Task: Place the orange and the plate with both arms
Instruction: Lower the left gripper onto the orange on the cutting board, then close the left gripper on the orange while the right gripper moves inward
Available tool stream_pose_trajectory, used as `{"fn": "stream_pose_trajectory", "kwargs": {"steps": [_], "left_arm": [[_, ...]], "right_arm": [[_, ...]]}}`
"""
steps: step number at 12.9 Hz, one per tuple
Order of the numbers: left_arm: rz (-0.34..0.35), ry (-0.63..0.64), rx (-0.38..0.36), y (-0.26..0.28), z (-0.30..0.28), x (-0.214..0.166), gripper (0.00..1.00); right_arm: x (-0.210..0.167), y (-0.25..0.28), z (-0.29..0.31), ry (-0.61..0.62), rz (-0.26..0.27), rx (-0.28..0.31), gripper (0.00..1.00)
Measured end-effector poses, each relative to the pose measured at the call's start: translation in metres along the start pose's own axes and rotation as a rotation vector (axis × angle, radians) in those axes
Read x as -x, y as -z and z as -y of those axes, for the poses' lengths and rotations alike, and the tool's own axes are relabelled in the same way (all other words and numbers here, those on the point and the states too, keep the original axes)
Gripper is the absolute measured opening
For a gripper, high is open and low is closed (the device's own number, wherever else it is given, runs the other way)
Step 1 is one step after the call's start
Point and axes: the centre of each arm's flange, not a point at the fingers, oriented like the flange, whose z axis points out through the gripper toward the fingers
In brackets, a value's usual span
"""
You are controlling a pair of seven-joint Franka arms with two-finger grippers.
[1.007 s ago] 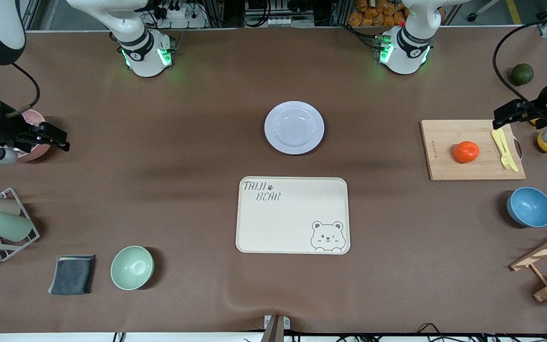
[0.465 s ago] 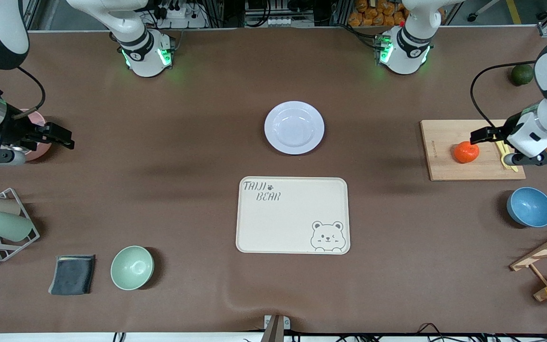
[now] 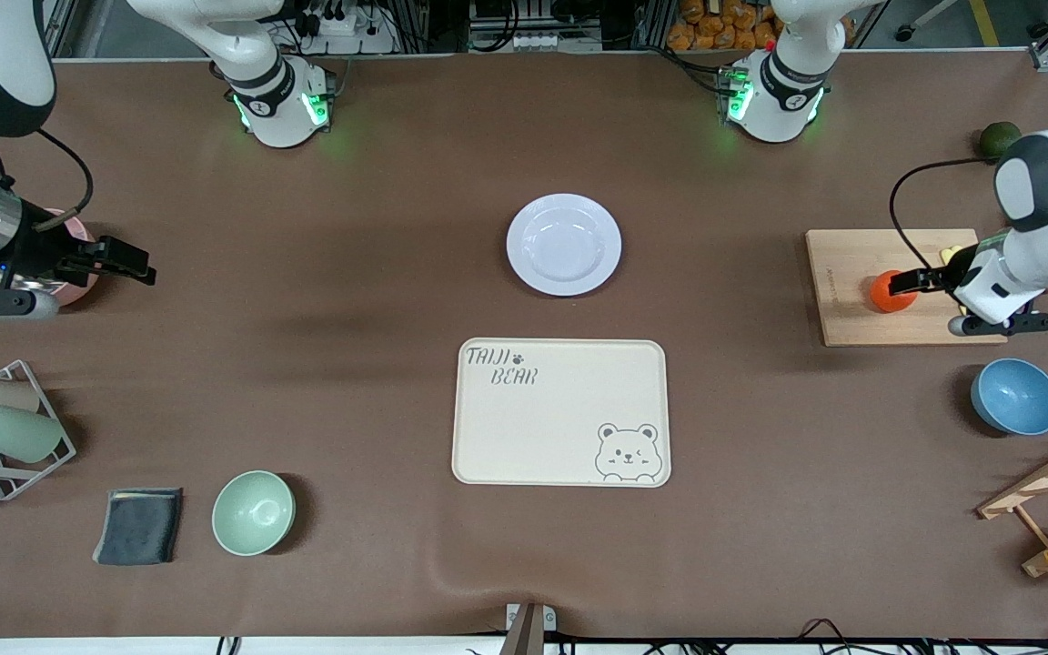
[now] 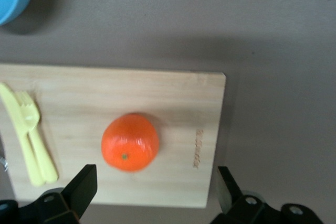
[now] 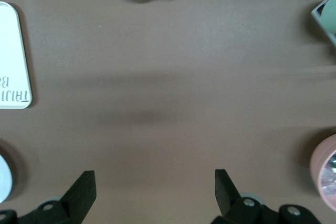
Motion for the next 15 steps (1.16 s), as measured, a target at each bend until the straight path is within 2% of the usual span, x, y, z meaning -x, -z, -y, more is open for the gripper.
{"fn": "stream_pose_trajectory", "kwargs": {"steps": [2, 4, 8, 11, 14, 15], "left_arm": [[-0.001, 0.002, 0.006, -0.023, 0.002, -0.002, 1.00], [-0.005, -0.004, -0.002, -0.040, 0.004, 0.005, 1.00], [0.008, -0.028, -0.037, -0.050, 0.007, 0.010, 1.00], [0.000, -0.033, -0.061, -0.059, 0.020, 0.013, 1.00], [-0.009, -0.032, -0.062, -0.073, 0.032, 0.014, 1.00], [-0.005, -0.034, -0.060, -0.077, 0.031, 0.014, 1.00]], "right_arm": [[-0.001, -0.011, 0.003, -0.026, 0.023, -0.041, 1.00], [-0.003, -0.021, 0.004, -0.036, 0.044, -0.058, 1.00], [-0.004, -0.035, 0.010, -0.051, 0.075, -0.128, 1.00], [-0.004, -0.045, 0.015, -0.054, 0.100, -0.159, 1.00], [0.000, -0.066, 0.030, -0.070, 0.157, -0.269, 1.00], [0.001, -0.073, 0.033, -0.074, 0.172, -0.289, 1.00]]}}
